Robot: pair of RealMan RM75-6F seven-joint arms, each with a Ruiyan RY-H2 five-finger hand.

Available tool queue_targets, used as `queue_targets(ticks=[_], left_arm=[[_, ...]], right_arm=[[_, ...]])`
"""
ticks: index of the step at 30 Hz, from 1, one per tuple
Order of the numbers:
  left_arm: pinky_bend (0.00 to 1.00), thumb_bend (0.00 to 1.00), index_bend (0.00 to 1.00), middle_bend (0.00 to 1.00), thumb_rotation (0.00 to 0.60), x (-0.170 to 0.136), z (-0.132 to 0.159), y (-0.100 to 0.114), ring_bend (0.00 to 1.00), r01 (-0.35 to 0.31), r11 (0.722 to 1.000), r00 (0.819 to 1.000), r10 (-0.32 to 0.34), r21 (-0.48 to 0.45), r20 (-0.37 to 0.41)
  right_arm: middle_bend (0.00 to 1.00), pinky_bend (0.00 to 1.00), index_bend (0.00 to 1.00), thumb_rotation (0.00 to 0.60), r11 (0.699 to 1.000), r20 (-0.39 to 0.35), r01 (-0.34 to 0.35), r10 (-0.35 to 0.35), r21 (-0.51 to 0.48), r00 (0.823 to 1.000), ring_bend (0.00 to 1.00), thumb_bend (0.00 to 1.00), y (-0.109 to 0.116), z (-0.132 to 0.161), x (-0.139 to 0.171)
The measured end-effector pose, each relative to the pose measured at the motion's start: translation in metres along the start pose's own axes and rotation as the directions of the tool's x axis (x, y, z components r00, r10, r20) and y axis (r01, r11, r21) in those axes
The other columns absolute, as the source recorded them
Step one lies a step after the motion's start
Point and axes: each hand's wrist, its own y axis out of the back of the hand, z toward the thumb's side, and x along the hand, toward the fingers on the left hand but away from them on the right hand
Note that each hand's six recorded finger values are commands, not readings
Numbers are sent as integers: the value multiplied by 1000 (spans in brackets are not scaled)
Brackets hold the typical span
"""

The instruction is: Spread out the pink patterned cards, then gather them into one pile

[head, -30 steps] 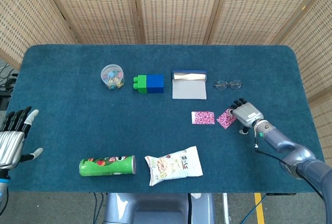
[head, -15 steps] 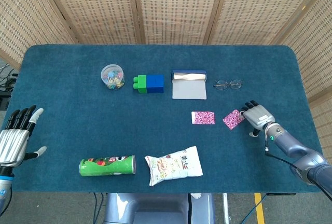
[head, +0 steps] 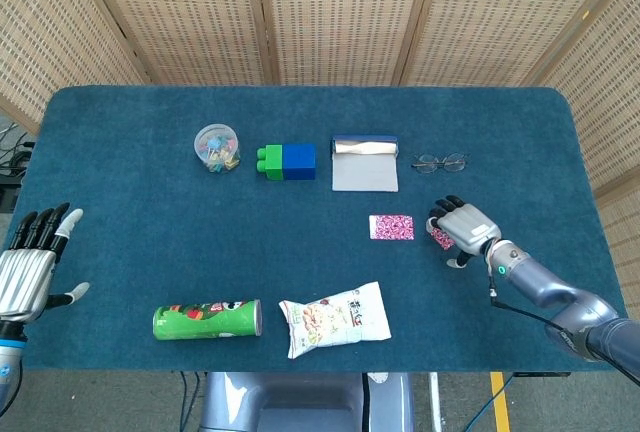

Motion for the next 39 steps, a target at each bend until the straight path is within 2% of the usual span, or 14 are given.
queue_targets(ticks=[6, 11, 24, 39], left_arm=[[0, 45, 0, 0, 600, -1, -3, 0, 0, 1, 1000, 1000, -1, -2, -8], [0, 45, 0, 0, 600, -4, -7, 0, 0, 1, 1000, 1000, -1, -4, -18], [0, 45, 0, 0, 600, -6, -17, -3, 0, 5, 1000, 999, -5, -12, -38], [0, 45, 0, 0, 600, -5, -17, -3, 0, 4, 1000, 999, -5, -12, -40]], right_arm=[[177, 0, 282, 600, 1000, -47, -27, 28, 15, 998, 0, 260, -1, 22, -12], [175, 0, 282, 600, 999, -59, -34, 35, 25, 998, 0, 260, 0, 31, -22], [175, 0, 282, 600, 999, -32, -31, 33, 44, 999, 0, 260, 6, 29, -40], [175, 0, 282, 600, 995, -30, -68, 71, 69, 997, 0, 260, -4, 28, -42]])
